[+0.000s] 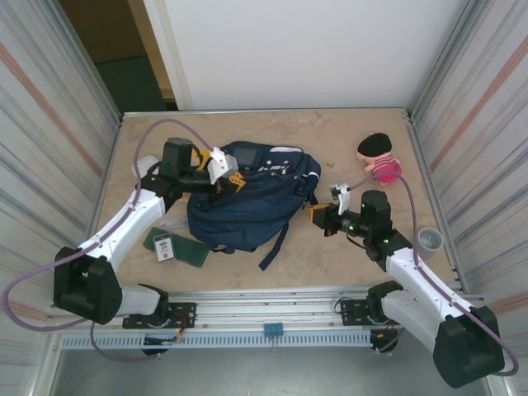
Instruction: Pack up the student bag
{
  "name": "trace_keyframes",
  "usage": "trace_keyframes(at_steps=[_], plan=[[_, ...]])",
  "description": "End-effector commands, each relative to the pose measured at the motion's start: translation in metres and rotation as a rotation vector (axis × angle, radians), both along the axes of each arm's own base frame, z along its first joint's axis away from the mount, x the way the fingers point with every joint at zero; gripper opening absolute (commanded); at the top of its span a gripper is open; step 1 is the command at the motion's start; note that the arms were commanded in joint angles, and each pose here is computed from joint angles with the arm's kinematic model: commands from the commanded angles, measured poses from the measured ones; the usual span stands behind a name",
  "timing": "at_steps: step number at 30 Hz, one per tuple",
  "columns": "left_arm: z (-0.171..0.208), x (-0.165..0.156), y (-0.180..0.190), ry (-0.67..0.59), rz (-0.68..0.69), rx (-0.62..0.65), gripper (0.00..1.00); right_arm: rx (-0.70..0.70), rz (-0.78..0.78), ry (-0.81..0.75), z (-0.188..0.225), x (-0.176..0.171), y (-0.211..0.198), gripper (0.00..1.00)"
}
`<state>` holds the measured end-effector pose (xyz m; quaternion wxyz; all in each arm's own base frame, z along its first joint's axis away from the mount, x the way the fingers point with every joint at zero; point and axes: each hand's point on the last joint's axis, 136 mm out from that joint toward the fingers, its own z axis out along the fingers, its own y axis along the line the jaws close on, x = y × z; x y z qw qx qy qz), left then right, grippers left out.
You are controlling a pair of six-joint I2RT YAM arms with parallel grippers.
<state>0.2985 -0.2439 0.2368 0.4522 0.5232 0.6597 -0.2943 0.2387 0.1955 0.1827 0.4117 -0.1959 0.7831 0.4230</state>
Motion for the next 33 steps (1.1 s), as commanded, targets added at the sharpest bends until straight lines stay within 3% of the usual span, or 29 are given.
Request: trace_keyframes(at_steps=[1, 5, 7, 10, 13, 25, 33], plan=[[0.028, 0.021, 0.002, -0.132, 0.175, -0.015, 0.00, -0.004, 0.097, -0.004, 0.020, -0.014, 0.013, 0.00], [0.031, 0.016, -0.006, -0.122, 0.150, -0.066, 0.00, -0.067, 0.091, 0.022, 0.016, -0.015, 0.014, 0.00], [0.036, -0.001, -0.013, -0.143, 0.038, -0.088, 0.00, -0.139, -0.023, 0.040, 0.001, 0.000, -0.002, 0.19], [0.048, -0.021, -0.016, -0.146, -0.081, -0.122, 0.00, -0.101, -0.071, 0.051, -0.010, 0.014, -0.014, 0.41], [0.061, -0.027, -0.007, -0.120, -0.127, -0.159, 0.00, -0.062, -0.088, 0.071, -0.020, 0.025, -0.020, 0.56], [0.091, -0.032, 0.018, -0.088, -0.202, -0.258, 0.00, 0.042, 0.108, 0.139, -0.026, 0.034, 0.007, 0.69], [0.099, -0.041, 0.023, -0.067, -0.268, -0.310, 0.00, 0.070, 0.145, 0.121, -0.019, 0.045, 0.014, 0.74]])
